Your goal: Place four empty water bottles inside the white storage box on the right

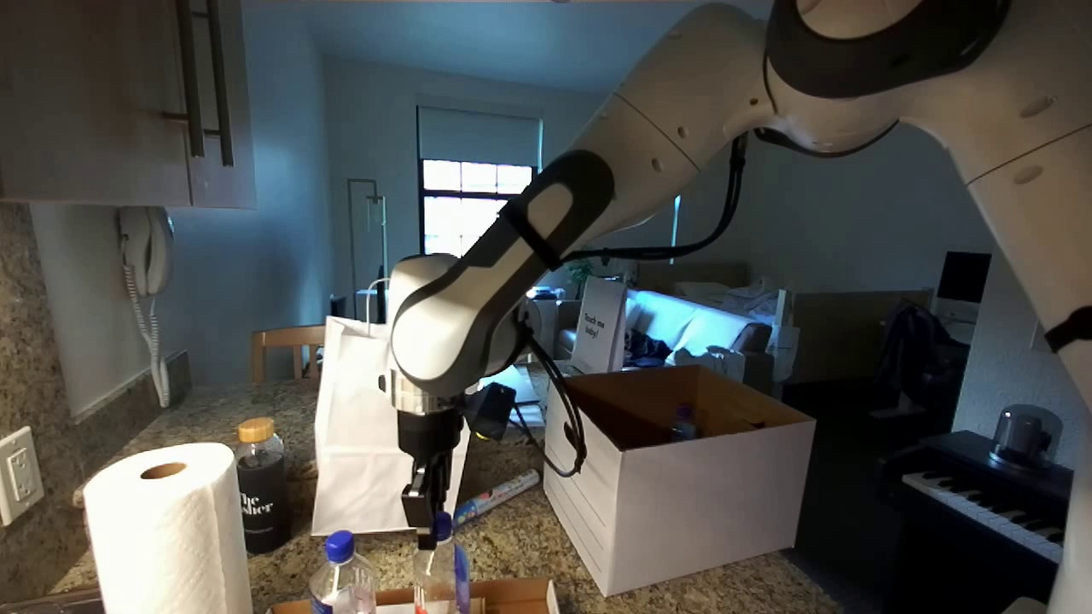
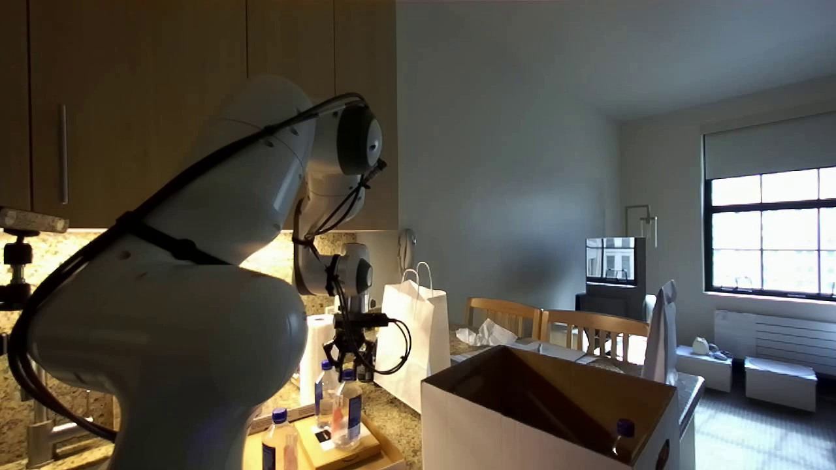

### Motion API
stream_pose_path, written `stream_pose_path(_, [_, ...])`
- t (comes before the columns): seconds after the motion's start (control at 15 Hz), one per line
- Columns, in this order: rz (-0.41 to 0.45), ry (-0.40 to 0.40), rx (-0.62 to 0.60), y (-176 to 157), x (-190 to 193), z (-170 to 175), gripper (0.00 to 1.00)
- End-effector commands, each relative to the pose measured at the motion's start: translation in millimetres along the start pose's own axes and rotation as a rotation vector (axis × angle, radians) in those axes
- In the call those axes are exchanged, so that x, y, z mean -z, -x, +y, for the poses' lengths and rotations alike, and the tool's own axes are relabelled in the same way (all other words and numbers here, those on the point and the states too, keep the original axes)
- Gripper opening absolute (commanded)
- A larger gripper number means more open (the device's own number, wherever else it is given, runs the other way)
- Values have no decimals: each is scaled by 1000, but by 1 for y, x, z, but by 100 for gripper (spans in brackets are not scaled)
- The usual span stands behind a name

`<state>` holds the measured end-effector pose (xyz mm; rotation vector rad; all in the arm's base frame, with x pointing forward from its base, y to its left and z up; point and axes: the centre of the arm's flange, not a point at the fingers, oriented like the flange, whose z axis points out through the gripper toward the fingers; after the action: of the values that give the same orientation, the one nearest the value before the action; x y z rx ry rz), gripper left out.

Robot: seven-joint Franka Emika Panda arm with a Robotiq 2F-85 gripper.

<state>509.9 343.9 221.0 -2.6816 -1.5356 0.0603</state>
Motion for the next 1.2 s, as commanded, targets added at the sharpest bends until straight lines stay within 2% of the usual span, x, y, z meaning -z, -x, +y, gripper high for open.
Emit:
stream_pose_path(0.0, [-54,29,23,2,13,-2,14])
stream_pose_path(0.27, [-109,139,29,2,28,-4,15])
stream_pose_path(0.6, [-50,226,46,11,81,-6,14])
stream_pose_path(0.73, [-38,295,41,15,103,-10,14])
stream_pose_path(0.93, [-54,396,33,22,134,-11,14])
stream_pose_path(1.13, [-69,448,57,33,164,-9,14])
